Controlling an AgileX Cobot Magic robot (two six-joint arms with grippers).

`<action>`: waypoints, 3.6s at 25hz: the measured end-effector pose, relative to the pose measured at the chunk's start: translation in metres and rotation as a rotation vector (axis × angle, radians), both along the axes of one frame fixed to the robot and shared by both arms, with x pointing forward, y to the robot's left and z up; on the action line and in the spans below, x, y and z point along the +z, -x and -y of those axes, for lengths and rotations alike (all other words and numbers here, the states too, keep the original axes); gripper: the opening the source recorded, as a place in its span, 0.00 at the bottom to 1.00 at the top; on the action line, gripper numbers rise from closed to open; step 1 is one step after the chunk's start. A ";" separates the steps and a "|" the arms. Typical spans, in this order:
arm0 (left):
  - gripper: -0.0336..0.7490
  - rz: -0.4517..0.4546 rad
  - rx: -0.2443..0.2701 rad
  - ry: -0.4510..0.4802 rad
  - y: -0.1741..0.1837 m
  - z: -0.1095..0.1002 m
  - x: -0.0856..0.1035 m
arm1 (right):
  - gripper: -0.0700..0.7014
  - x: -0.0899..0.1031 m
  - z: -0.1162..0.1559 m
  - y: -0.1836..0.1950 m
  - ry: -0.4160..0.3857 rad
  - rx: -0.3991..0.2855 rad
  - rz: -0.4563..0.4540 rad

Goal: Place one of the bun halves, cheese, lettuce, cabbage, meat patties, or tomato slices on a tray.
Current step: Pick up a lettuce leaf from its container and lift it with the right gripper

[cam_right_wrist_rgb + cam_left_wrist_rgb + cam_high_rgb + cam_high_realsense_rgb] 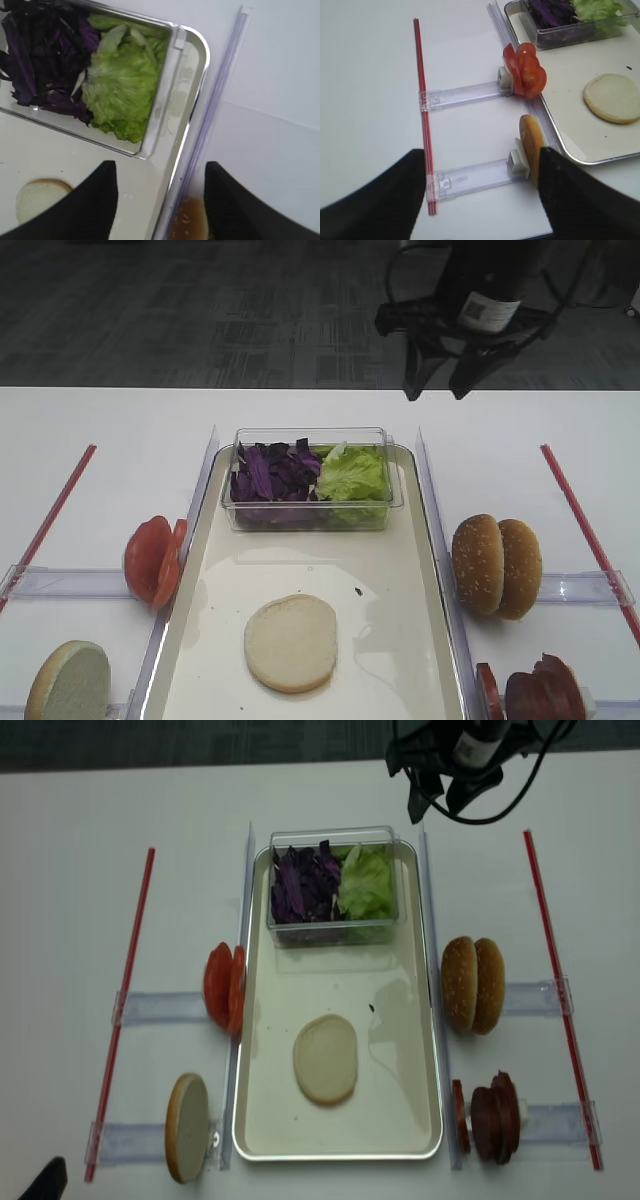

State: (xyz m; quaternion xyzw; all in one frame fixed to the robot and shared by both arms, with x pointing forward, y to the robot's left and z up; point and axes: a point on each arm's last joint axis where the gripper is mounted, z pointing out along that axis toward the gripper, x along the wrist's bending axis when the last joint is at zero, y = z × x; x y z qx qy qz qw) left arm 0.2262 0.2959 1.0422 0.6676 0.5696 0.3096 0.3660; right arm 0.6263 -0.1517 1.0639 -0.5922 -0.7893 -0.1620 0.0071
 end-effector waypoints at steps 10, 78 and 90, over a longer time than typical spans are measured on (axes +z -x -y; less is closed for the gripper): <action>0.63 0.000 0.001 0.002 0.000 0.000 0.000 | 0.64 -0.026 -0.052 -0.007 0.007 0.070 -0.031; 0.63 0.000 0.001 0.002 0.000 0.000 0.000 | 0.18 -0.137 -0.081 -0.048 0.099 0.008 -0.160; 0.63 0.000 0.001 0.002 0.000 0.000 0.000 | 0.17 -0.108 -0.080 -0.045 0.071 0.005 -0.115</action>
